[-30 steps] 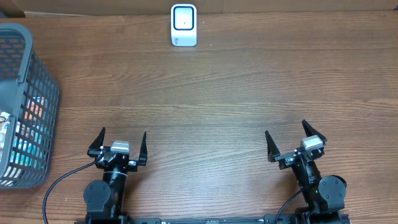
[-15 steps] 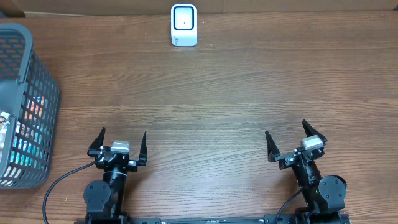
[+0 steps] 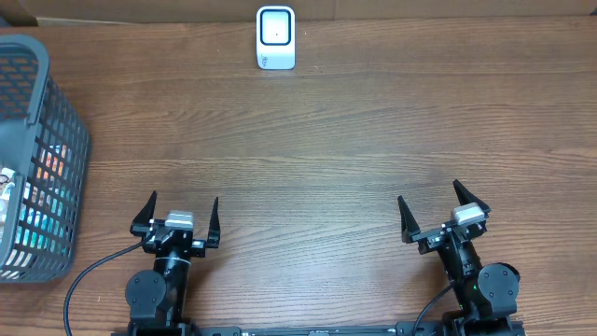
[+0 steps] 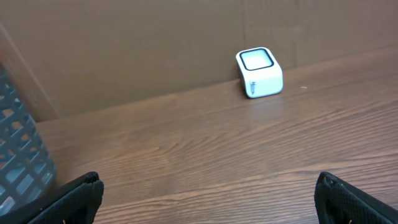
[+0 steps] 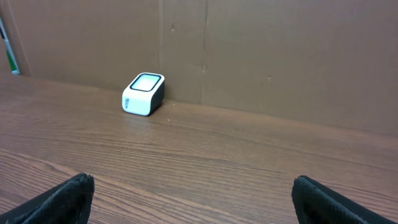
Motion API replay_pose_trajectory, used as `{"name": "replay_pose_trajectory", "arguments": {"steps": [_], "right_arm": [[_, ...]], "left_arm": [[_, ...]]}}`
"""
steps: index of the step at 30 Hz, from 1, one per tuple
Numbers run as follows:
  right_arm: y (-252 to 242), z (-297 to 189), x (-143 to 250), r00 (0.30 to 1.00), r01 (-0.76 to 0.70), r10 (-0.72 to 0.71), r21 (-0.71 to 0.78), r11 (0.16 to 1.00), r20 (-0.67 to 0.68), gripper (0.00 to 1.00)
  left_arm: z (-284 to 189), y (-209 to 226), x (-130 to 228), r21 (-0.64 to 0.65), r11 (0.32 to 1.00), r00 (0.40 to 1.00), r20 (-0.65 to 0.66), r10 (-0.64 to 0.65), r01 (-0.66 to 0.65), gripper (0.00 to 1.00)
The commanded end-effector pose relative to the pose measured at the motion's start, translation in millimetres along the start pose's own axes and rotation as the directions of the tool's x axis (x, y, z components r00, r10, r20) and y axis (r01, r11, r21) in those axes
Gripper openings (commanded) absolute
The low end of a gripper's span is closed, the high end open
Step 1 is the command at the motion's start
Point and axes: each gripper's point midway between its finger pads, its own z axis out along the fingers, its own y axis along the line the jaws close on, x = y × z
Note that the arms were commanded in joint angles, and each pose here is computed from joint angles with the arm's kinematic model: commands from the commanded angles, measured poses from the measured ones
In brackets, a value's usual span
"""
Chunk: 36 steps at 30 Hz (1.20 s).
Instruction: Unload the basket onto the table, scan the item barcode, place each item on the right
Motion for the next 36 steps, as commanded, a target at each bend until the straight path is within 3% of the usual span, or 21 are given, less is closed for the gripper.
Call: {"name": "replay_pose_trajectory", "arguments": {"steps": [1,6,11,16,21,24,27,29,32,34,36], "right_arm": [[0,0,2,1.000,0.002,-0.002,0.004,1.000,0.004,1.00],[0,0,2,1.000,0.002,-0.002,0.004,1.000,0.004,1.00],[0,0,2,1.000,0.002,-0.002,0.004,1.000,0.004,1.00],[0,0,2,1.000,0.002,-0.002,0.004,1.000,0.003,1.00],[0,0,2,1.000,0.002,-0.002,0.004,1.000,0.004,1.00],[0,0,2,1.000,0.002,-0.002,0.004,1.000,0.004,1.00],[0,0,2,1.000,0.002,-0.002,0.004,1.000,0.004,1.00],[0,0,2,1.000,0.002,-0.002,0.004,1.000,0.004,1.00],[0,0,2,1.000,0.002,-0.002,0.004,1.000,0.004,1.00],[0,0,2,1.000,0.002,-0.002,0.004,1.000,0.004,1.00],[0,0,2,1.000,0.002,-0.002,0.004,1.000,0.004,1.00]], "left_arm": [[-1,-14,-6,0.087,0.996,0.999,0.034,-0.016,0.013,1.00],[-6,-15,-25,0.111,0.993,0.997,0.058,-0.049,0.042,1.00],[-19,-8,-66,0.115,0.992,0.998,0.024,-0.050,0.047,1.00],[-13,-7,-95,0.153,0.986,0.996,-0.067,-0.055,0.065,1.00],[11,-12,-126,0.238,0.963,0.967,-0.248,-0.063,0.124,1.00],[33,-19,-139,0.292,0.929,0.875,-0.480,-0.062,0.227,1.00],[46,-32,-141,0.339,0.877,0.775,-0.629,-0.058,0.341,1.00],[57,-46,-143,0.379,0.818,0.717,-0.695,-0.057,0.432,1.00],[80,-49,-131,0.359,0.805,0.680,-0.729,-0.073,0.472,0.99],[93,-56,-110,0.280,0.775,0.582,-0.802,-0.135,0.567,1.00],[101,-61,-100,0.269,0.752,0.546,-0.826,-0.141,0.602,0.99]]}}
